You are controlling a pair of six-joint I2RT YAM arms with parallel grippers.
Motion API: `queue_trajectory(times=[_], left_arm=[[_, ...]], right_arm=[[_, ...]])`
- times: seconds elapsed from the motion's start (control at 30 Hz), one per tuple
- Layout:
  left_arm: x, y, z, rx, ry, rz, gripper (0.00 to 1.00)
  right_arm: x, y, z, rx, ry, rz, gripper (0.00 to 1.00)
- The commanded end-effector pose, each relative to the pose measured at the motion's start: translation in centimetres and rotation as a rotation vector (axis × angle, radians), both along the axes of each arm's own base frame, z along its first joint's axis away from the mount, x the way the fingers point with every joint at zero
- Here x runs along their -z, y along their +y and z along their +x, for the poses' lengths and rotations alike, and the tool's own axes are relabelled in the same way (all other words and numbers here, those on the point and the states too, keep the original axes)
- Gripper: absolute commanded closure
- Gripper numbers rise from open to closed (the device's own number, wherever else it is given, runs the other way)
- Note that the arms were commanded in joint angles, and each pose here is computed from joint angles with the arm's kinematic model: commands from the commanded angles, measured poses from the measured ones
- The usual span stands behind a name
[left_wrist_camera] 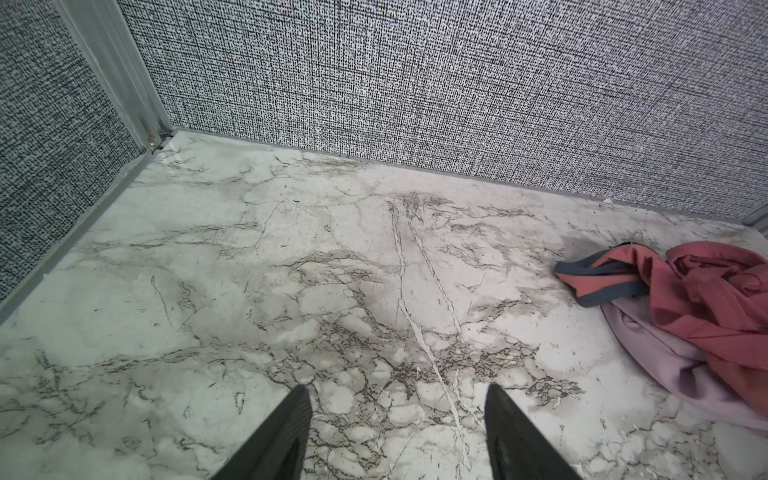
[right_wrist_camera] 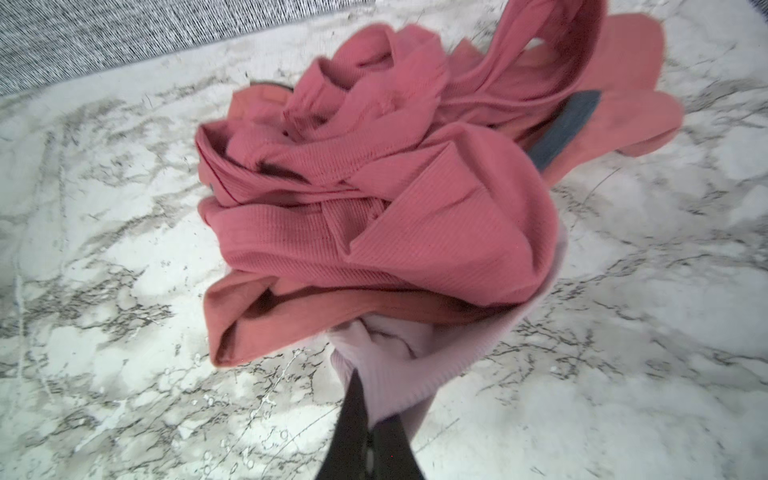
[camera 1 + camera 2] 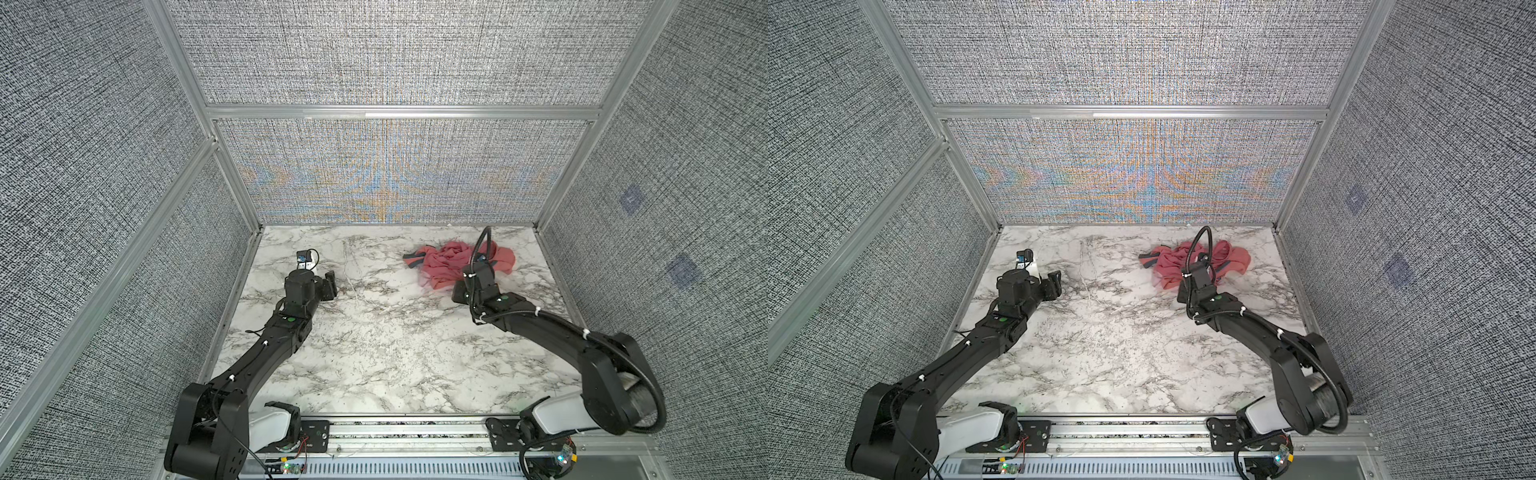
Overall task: Pick out a specific cloth from the pile
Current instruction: 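Reach the right gripper into the pile and grasp the lavender ribbed shirt, then lift the lavender shirt high out of the pile with the right gripper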
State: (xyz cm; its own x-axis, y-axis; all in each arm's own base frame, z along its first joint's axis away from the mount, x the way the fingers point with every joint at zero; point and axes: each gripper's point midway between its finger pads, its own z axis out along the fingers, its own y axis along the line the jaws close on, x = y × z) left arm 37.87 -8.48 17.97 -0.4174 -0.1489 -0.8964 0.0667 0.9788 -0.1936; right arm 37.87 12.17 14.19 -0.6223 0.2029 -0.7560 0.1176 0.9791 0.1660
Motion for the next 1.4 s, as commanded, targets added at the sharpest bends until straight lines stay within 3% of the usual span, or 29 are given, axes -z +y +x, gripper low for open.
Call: queue_trajectory(times=[0.0, 0.7, 1.0, 1.37], left_arm=[[-0.3, 0.2, -0.1, -0.009, -0.012, 0.007, 0.32], [-1.3, 0.7, -0.6, -0.023, -0.044, 0.005, 0.32], [-1.7, 0.7, -0.6, -0.026, -0.052, 0.002, 0.32], [-3.7, 0.6, -0.7, -0.019, -0.076, -0.014, 0.32]], right_arm=[[-2.0, -1.7, -0.7, 0.053, -0.029, 0.003, 1.0], [-17.5, -9.6, -0.9, 0.188, -0.265, 0.029, 1.0], [-22.4, -10.9, -0.2, 0.19, -0.335, 0.029, 1.0], [-31.2, -9.6, 0.4, 0.095, -0.463, 0.05, 1.0]])
